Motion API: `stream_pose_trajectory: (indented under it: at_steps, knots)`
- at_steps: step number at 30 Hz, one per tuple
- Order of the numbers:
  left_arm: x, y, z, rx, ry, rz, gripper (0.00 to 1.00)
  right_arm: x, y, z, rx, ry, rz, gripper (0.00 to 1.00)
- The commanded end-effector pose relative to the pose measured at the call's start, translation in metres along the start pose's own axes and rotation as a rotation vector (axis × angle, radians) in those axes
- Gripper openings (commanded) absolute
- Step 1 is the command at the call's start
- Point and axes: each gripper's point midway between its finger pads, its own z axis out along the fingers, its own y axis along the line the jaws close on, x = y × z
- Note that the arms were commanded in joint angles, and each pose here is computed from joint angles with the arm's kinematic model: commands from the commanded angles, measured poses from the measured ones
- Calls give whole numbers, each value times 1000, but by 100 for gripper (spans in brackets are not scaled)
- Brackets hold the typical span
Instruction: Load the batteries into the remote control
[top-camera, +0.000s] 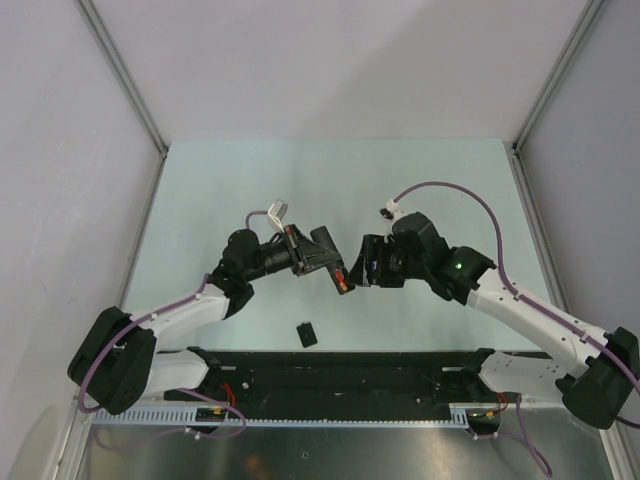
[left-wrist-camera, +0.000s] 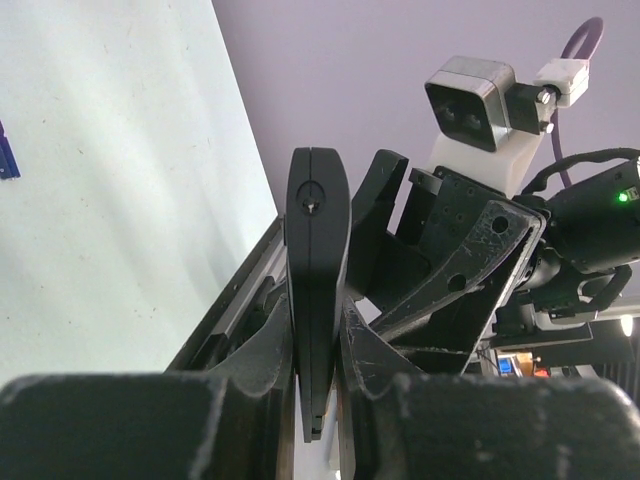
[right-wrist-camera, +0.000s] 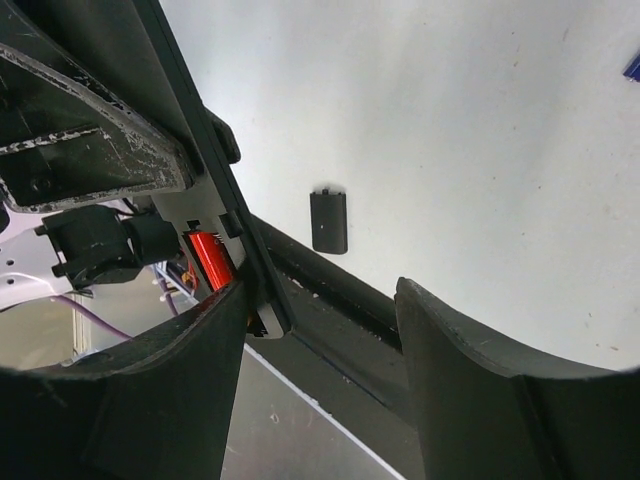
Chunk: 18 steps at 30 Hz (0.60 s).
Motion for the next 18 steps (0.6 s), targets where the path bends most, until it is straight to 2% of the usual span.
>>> stream_pose_trajectory:
  at_steps: [1,6,12,18]
  knots:
    - [-13,-40,-1,116,-36,79,0,-22,2,-12,5,-68,6,66]
    - [-8,-26,-2,88,-27,68,0,-40,8,-29,-17,-121,15,67]
    - [-5,-28,-2,95,-4,72,0,-51,17,-40,-51,-165,15,70]
    - [3,-48,-4,178,78,116,0,-42,44,-37,-274,-52,41,72]
